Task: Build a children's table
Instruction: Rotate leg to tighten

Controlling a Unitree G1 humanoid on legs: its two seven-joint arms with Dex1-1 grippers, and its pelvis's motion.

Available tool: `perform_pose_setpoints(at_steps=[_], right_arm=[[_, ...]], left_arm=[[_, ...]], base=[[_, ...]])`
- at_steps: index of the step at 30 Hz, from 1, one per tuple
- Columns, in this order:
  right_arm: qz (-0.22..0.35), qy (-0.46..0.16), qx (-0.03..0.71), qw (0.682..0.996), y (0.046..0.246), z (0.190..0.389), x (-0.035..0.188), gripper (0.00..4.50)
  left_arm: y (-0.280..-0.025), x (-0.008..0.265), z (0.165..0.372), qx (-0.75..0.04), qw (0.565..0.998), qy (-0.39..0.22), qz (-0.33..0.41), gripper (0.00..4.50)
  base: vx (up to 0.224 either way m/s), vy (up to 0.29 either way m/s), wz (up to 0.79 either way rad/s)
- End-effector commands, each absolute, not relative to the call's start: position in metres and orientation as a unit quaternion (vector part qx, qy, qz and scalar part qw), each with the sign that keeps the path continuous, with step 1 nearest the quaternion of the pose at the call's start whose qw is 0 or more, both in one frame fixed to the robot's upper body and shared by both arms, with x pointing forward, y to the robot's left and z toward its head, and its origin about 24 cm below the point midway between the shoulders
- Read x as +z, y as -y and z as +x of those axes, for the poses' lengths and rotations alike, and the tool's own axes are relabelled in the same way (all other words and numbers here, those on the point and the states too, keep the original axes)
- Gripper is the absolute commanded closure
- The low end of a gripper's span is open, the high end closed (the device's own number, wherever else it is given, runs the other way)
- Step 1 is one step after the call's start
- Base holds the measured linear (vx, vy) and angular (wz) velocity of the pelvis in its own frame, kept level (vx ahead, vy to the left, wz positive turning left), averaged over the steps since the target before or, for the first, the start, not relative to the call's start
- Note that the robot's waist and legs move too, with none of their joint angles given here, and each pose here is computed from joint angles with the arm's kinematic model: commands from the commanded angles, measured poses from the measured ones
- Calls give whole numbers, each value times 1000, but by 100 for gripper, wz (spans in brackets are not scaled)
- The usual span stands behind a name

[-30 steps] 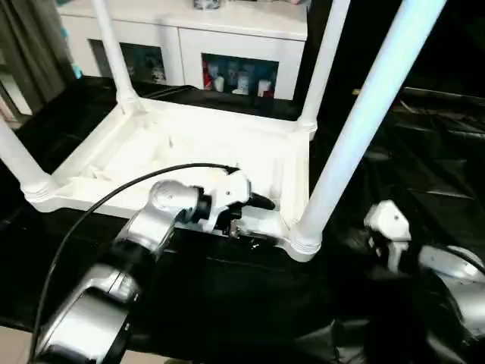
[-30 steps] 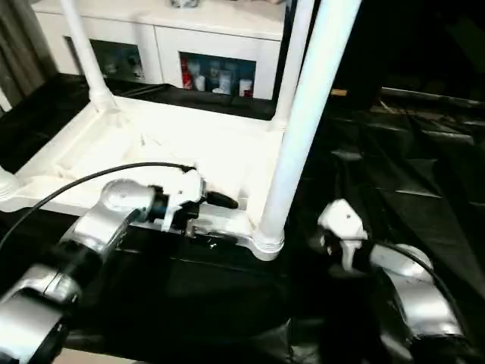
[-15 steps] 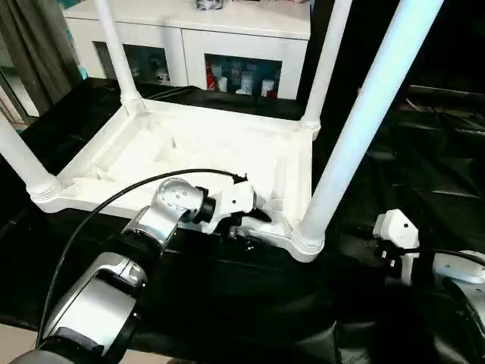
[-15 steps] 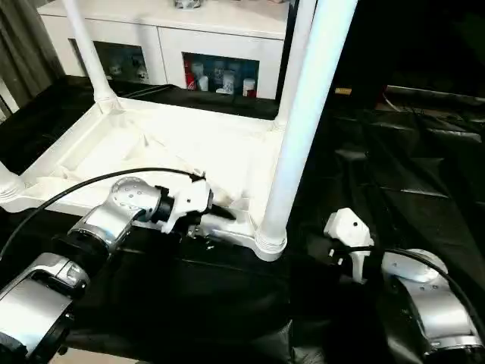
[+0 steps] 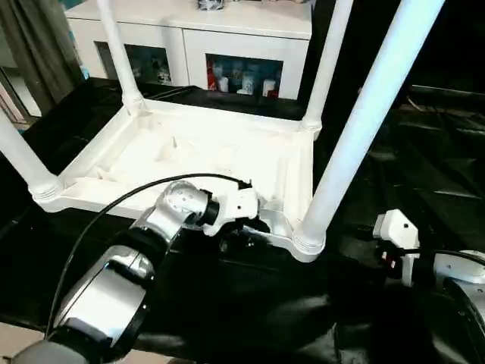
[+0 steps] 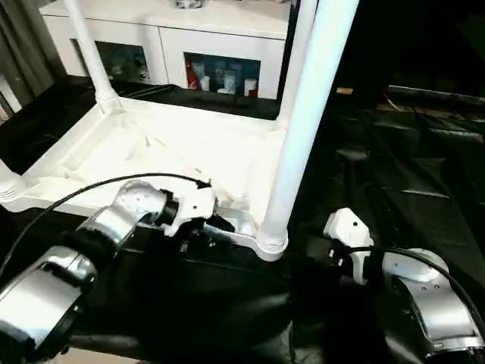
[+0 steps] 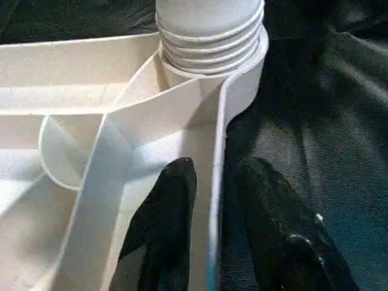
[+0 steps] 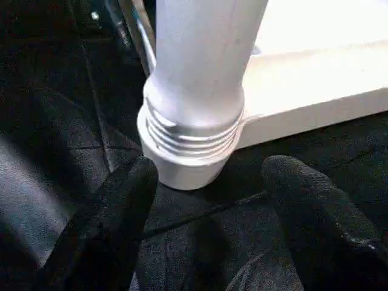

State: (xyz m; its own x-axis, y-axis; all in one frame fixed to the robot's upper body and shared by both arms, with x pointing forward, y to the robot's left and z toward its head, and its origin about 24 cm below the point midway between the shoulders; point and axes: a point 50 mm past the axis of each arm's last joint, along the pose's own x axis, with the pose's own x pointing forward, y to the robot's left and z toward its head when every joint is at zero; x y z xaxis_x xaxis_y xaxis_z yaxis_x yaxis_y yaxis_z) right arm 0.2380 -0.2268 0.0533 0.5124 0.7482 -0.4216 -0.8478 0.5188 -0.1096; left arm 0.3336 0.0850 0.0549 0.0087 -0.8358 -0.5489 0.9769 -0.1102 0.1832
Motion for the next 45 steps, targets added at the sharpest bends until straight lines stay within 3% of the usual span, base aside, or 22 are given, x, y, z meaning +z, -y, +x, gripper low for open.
perform_pose_setpoints(at_steps=[1,14,20,25,26,30,39,45], right_arm=[[-155,-163,468,855,227,236,56,130],[-157,-165,463,857,230,232,55,130],[-142,-161,463,860,225,233,52,130],[-121,-151,456,868,220,233,49,130],[-117,-145,438,880,220,235,46,130],[-96,-146,419,891,221,235,41,130],[-68,-144,437,885,215,236,39,61],[-100,-137,434,885,200,256,39,27]], left_arm=[[-83,61,337,-694,649,-121,287,346],[-87,56,335,-708,623,-143,301,444],[-89,55,332,-712,654,-155,205,444],[-98,35,320,-695,664,-194,197,444],[-100,23,312,-667,687,-213,194,444],[-100,16,298,-618,734,-222,174,444],[-102,20,285,-585,747,-233,212,450],[-88,34,290,-619,730,-208,202,450]], base=[[0,0,0],[0,0,0],[0,0,0],[0,0,0],[0,0,0],[0,0,0],[0,0,0],[0,0,0]])
